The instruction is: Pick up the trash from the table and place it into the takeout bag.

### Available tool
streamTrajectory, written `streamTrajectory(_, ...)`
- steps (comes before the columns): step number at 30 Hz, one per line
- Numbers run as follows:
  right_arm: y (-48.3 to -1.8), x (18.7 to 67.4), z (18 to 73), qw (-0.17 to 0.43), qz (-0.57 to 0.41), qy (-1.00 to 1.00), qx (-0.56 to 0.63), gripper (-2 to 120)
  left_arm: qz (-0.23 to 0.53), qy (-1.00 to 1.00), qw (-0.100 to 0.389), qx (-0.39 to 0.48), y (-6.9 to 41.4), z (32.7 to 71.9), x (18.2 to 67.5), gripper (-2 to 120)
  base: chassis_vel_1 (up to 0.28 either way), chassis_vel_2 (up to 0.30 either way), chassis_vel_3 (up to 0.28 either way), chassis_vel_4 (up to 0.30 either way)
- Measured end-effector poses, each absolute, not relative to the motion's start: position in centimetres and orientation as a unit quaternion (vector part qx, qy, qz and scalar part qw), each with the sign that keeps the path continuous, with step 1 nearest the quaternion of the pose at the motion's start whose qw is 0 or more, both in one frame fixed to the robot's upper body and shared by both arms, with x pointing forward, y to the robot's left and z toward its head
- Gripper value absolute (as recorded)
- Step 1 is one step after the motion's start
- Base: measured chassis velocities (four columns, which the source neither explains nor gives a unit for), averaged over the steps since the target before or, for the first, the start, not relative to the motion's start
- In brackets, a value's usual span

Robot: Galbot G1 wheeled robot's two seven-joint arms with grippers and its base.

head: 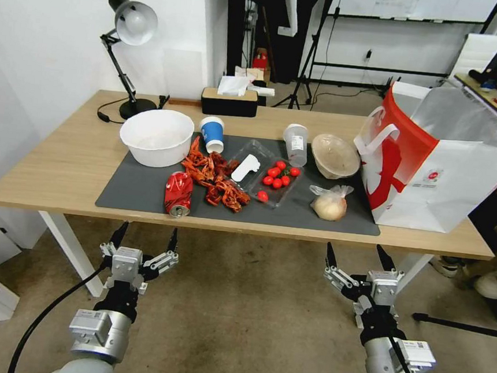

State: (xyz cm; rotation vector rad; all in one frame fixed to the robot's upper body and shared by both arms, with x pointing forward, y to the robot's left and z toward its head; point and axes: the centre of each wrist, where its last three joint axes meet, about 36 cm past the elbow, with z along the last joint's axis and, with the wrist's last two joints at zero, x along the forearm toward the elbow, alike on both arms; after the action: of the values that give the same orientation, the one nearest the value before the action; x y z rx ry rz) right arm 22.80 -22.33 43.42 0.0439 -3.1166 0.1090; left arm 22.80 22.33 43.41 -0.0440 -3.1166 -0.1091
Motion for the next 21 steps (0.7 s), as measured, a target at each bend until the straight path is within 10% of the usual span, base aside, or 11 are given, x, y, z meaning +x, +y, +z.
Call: streamTrajectory(21, -22.33, 22.8, 43.42, 0.011, 0.035, -0.999, 0.014, 100, -0.035, -0.999, 0.011, -0.014, 22.33, 43.42, 22.8, 100, 0.0, 0.0, 0.0, 0.0)
